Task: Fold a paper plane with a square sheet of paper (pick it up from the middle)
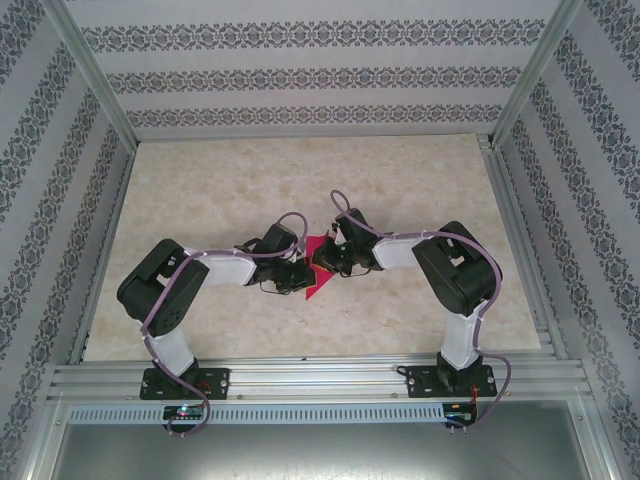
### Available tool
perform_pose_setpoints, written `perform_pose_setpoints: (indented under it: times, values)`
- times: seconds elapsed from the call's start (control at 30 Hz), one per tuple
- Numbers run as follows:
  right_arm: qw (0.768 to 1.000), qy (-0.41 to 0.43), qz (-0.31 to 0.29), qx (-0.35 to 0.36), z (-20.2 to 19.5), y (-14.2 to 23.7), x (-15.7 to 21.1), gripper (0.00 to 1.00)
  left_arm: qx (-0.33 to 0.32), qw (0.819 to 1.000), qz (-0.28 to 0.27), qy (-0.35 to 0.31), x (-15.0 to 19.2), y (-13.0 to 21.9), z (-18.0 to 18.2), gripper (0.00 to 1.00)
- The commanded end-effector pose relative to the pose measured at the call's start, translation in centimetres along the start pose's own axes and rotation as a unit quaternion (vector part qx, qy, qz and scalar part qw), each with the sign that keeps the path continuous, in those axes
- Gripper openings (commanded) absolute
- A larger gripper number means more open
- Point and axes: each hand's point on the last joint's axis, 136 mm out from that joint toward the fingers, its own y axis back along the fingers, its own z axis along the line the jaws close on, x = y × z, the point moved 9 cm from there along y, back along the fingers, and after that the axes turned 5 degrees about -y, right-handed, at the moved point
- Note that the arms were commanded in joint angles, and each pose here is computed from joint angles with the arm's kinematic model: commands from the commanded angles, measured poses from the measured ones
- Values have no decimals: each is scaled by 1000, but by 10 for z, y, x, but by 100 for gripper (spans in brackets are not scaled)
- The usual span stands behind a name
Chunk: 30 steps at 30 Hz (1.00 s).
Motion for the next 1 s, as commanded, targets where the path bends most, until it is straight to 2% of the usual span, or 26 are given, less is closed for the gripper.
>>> perform_pose_setpoints:
  times: [0.0, 0.67, 0.97]
  values:
    - [990, -46, 21, 132, -59, -12, 18, 13, -52, 993, 90, 46, 38, -8, 31, 4]
    - [989, -50, 19, 141, -63, -9, 19, 13, -79, 988, 126, 40, 60, 13, 37, 4]
    - [988, -50, 20, 143, -62, -10, 19, 13, -86, 987, 134, 17, 64, 25, 33, 4]
